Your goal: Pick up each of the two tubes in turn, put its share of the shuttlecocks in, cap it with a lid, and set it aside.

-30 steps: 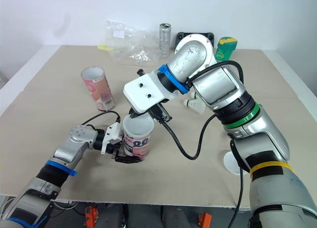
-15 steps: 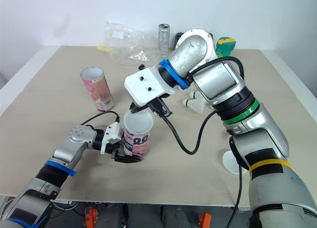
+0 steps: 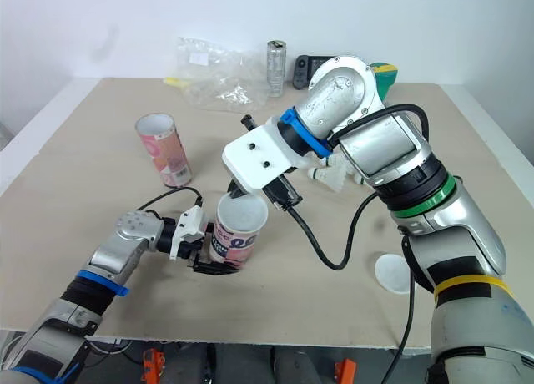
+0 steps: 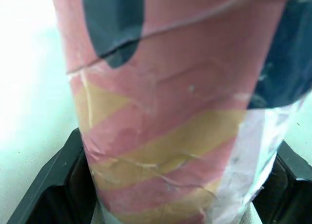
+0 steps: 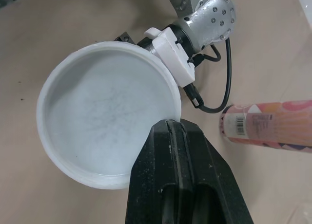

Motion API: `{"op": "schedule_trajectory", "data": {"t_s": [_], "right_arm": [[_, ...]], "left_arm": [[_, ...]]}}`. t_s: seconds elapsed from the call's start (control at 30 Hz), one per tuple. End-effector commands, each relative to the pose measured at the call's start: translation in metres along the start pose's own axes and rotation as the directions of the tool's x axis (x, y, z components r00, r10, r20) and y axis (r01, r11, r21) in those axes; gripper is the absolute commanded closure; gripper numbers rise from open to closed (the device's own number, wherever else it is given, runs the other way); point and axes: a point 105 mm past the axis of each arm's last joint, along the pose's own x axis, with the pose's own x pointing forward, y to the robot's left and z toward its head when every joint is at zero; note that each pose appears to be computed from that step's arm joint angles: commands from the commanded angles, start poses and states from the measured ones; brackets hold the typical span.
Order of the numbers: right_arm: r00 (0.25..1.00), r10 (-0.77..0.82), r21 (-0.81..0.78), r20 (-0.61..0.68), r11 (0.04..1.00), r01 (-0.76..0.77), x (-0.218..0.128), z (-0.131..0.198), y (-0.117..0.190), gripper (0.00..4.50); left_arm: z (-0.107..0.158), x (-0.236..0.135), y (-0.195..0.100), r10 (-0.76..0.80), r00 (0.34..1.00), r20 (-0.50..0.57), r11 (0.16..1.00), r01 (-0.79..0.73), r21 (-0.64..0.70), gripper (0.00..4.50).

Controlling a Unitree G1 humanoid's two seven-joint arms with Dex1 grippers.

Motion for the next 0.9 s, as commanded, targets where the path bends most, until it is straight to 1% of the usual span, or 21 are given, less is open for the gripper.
{"op": "schedule_trajectory", "data": {"t_s": [0.03, 0.07, 0.1, 0.13, 0.17, 0.23, 0.27, 0.3, 0.33, 0.4, 0.47, 0.53, 0.6, 0.63, 0.67, 0.7, 0.77, 0.8, 0.83, 0.9], "right_arm": [[0.996, 0.093, 0.009, 0.002, 0.996, -0.094, 0.018, -0.004, 0.012, 4.19], [0.997, 0.070, 0.024, 0.007, 0.997, -0.070, 0.020, -0.005, 0.007, 3.83], [0.999, 0.051, 0.035, 0.011, 0.998, -0.052, 0.022, -0.005, 0.002, 3.64], [1.000, 0.024, 0.046, 0.014, 0.999, -0.024, 0.023, -0.006, -0.003, 3.30], [1.000, -0.009, 0.065, 0.017, 0.998, 0.008, 0.022, -0.006, -0.010, 2.84], [0.999, -0.031, 0.080, 0.024, 0.996, 0.029, 0.020, -0.006, -0.016, 1.79], [0.999, -0.038, 0.089, 0.032, 0.995, 0.035, 0.016, -0.005, -0.019, 1.44], [0.995, -0.075, 0.129, 0.061, 0.989, 0.067, 0.009, -0.002, -0.026, 1.02], [0.991, -0.103, 0.160, 0.083, 0.983, 0.089, 0.005, 0.000, -0.032, 1.02], [0.980, -0.152, 0.222, 0.130, 0.968, 0.121, -0.016, 0.002, -0.038, 1.02], [0.971, -0.158, 0.251, 0.181, 0.962, 0.110, -0.034, 0.006, -0.035, 1.02], [0.968, -0.157, 0.269, 0.198, 0.958, 0.100, -0.042, 0.007, -0.029, 1.02], [0.969, -0.156, 0.290, 0.192, 0.952, 0.096, -0.042, 0.004, -0.025, 1.53], [0.972, -0.137, 0.286, 0.191, 0.955, 0.078, -0.039, 0.003, -0.018, 2.08], [0.975, -0.116, 0.280, 0.189, 0.958, 0.060, -0.035, 0.003, -0.012, 2.31], [0.977, -0.084, 0.274, 0.197, 0.961, 0.028, -0.026, 0.004, -0.005, 2.43], [0.982, -0.023, 0.251, 0.187, 0.968, -0.026, -0.008, 0.004, 0.005, 3.20], [0.985, 0.000, 0.240, 0.171, 0.970, -0.042, 0.000, 0.003, 0.009, 3.80], [0.988, 0.022, 0.235, 0.155, 0.970, -0.058, 0.008, 0.002, 0.012, 4.02], [0.985, 0.095, 0.203, 0.141, 0.971, -0.123, 0.027, 0.001, 0.023, 4.02]], "left_arm": [[-0.024, -0.006, -0.007, -0.001, 0.997, -0.074, 0.996, -0.006, -0.088, 0.73], [-0.024, -0.006, -0.007, 0.001, 0.997, -0.073, 0.996, -0.007, -0.089, 0.73], [-0.024, -0.006, -0.008, 0.002, 0.997, -0.071, 0.996, -0.009, -0.090, 0.73], [-0.024, -0.006, -0.008, 0.003, 0.998, -0.070, 0.996, -0.010, -0.091, 0.73], [-0.024, -0.006, -0.008, 0.004, 0.998, -0.070, 0.996, -0.010, -0.092, 0.73], [-0.024, -0.006, -0.009, 0.004, 0.998, -0.069, 0.996, -0.010, -0.094, 0.73], [-0.024, -0.006, -0.009, 0.003, 0.998, -0.070, 0.996, -0.010, -0.094, 0.73], [-0.024, -0.005, -0.009, 0.002, 0.998, -0.069, 0.995, -0.008, -0.095, 0.73], [-0.025, -0.005, -0.010, 0.000, 0.998, -0.070, 0.995, -0.007, -0.095, 0.73], [-0.025, -0.004, -0.010, -0.005, 0.998, -0.070, 0.996, -0.002, -0.094, 0.73], [-0.026, -0.003, -0.010, -0.009, 0.997, -0.071, 0.996, 0.003, -0.092, 0.73], [-0.025, -0.002, -0.010, -0.012, 0.997, -0.071, 0.996, 0.005, -0.091, 0.73], [-0.024, -0.002, -0.010, -0.015, 0.997, -0.071, 0.996, 0.009, -0.090, 0.73], [-0.025, -0.002, -0.010, -0.019, 0.997, -0.072, 0.996, 0.012, -0.089, 0.73], [-0.025, -0.001, -0.010, -0.022, 0.997, -0.073, 0.996, 0.015, -0.089, 0.73], [-0.025, -0.001, -0.010, -0.025, 0.997, -0.073, 0.996, 0.019, -0.089, 0.73], [-0.025, 0.000, -0.010, -0.029, 0.997, -0.073, 0.996, 0.022, -0.087, 0.73], [-0.024, 0.000, -0.010, -0.029, 0.997, -0.072, 0.996, 0.023, -0.087, 0.73], [-0.024, 0.000, -0.010, -0.029, 0.997, -0.072, 0.996, 0.023, -0.086, 0.73], [-0.024, 0.000, -0.009, -0.027, 0.997, -0.072, 0.996, 0.021, -0.084, 0.73]]}}
